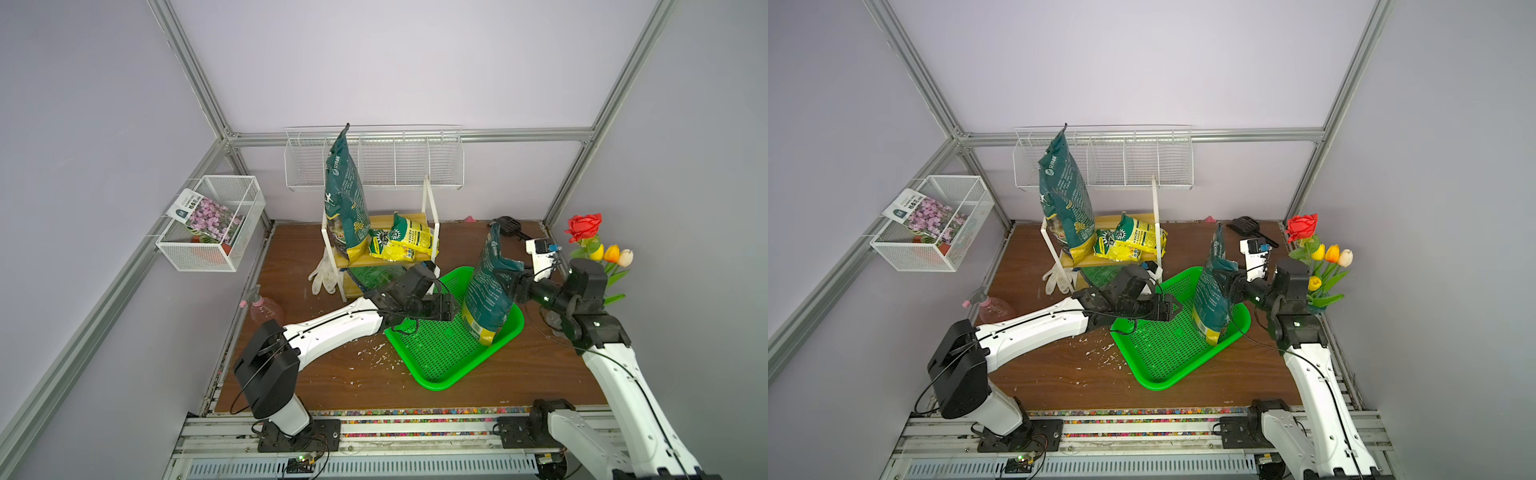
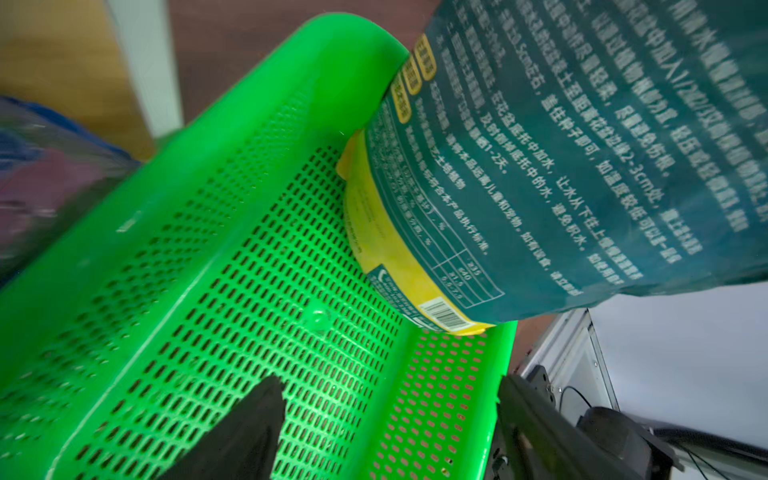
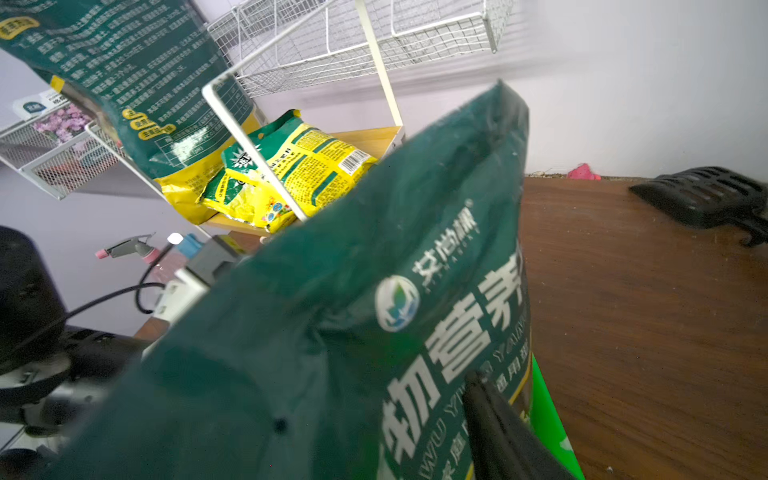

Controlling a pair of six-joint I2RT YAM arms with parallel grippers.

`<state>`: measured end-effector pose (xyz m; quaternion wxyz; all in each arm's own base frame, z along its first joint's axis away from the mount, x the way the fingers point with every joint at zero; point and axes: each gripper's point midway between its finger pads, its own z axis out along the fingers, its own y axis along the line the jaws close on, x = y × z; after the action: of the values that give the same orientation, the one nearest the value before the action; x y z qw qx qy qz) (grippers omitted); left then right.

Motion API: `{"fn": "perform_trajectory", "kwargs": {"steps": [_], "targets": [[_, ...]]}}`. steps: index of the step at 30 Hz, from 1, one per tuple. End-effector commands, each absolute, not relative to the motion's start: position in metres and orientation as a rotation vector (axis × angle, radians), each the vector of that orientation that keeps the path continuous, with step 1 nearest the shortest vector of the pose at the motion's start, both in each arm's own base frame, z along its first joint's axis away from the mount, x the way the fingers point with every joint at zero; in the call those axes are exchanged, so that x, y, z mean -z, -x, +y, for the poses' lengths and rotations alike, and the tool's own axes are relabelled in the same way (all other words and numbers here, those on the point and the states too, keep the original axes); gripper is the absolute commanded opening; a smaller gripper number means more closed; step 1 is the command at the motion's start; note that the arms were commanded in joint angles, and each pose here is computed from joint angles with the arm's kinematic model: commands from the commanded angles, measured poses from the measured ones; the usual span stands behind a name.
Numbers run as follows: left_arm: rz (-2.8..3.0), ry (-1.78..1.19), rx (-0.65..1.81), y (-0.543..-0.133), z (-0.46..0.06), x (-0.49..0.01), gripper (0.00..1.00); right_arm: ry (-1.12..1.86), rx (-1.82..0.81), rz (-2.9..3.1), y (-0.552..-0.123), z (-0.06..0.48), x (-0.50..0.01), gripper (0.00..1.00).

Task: Take down the fertilizer bag from the shelf
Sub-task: Place the fertilizer bag in the storage box.

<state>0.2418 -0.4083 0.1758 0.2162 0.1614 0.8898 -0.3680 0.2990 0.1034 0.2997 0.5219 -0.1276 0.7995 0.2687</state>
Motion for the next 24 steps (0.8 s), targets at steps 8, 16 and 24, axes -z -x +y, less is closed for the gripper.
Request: {"fn": "perform_trajectory", "kwargs": {"steps": [8, 16, 24], "targets": [[2.450, -0.566, 1.103, -0.232, -0.444, -0.176, 0.85, 0.200, -0.560, 1.962, -0.290, 0.095, -0.342, 0.68], [2.438, -0.568, 1.114, -0.232, -0.450, -0.178, 0.85, 0.162, -0.352, 2.180, -0.289, 0.100, -0.350, 0.67], [2.431, -0.574, 1.127, -0.233, -0.454, -0.180, 0.85, 0.169, -0.307, 2.287, -0.270, 0.119, -0.342, 0.66]]}}
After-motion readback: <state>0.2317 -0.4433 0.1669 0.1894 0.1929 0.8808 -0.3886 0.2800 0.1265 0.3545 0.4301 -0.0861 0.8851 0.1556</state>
